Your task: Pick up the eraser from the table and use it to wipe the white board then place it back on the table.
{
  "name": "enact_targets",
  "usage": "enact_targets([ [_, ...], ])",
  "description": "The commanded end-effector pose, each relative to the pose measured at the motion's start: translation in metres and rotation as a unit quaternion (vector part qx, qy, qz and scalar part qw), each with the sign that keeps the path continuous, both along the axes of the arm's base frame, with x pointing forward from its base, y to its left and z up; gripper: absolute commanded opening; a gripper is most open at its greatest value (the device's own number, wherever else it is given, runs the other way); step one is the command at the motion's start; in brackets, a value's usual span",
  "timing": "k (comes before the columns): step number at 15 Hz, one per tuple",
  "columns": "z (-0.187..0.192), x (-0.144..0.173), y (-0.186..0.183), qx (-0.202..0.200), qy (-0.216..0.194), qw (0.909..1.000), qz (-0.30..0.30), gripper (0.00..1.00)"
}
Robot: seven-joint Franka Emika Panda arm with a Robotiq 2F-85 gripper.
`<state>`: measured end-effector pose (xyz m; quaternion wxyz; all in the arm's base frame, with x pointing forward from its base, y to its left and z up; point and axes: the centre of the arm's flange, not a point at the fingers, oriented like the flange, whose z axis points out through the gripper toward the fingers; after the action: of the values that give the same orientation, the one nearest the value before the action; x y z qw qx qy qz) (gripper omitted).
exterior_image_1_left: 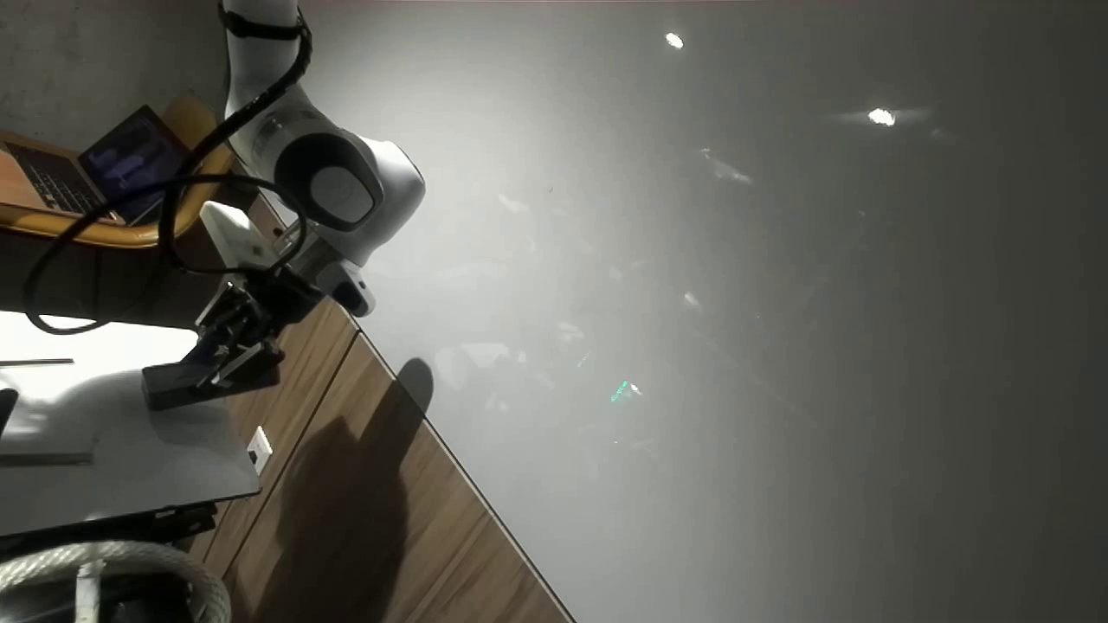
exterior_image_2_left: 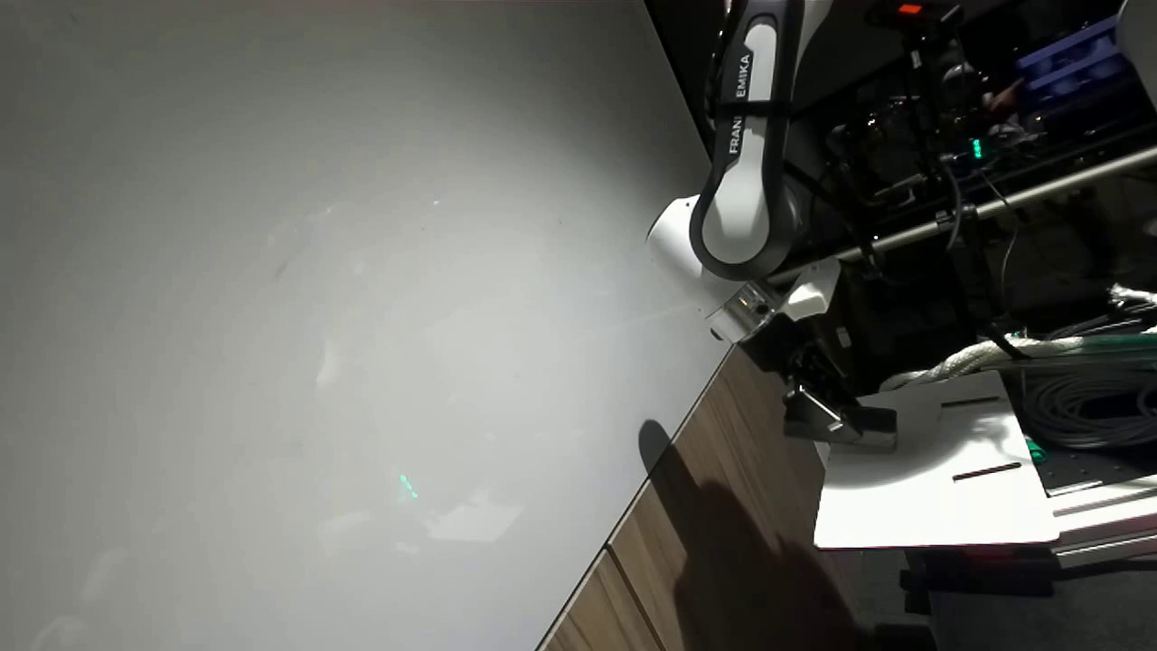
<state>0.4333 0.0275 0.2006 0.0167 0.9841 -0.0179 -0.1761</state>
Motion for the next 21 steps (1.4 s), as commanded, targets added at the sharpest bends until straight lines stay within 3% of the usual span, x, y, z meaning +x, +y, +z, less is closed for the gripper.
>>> enact_targets([
  [1,0.0,0.005,-0.007,0.012,0.014,0.9998,0.0,0.29],
  [5,-0.003,0.006,-0.005,0.013,0.017,0.9998,0.001,0.29],
  [8,-0.007,0.005,-0.003,0.014,0.021,0.9997,0.002,0.74],
  [9,-0.008,0.005,-0.003,0.014,0.022,0.9996,0.002,0.82],
  [12,-0.012,0.006,-0.001,0.015,0.025,0.9996,0.002,0.89],
  [21,-0.018,0.009,0.005,0.019,0.033,0.9993,0.003,0.83],
])
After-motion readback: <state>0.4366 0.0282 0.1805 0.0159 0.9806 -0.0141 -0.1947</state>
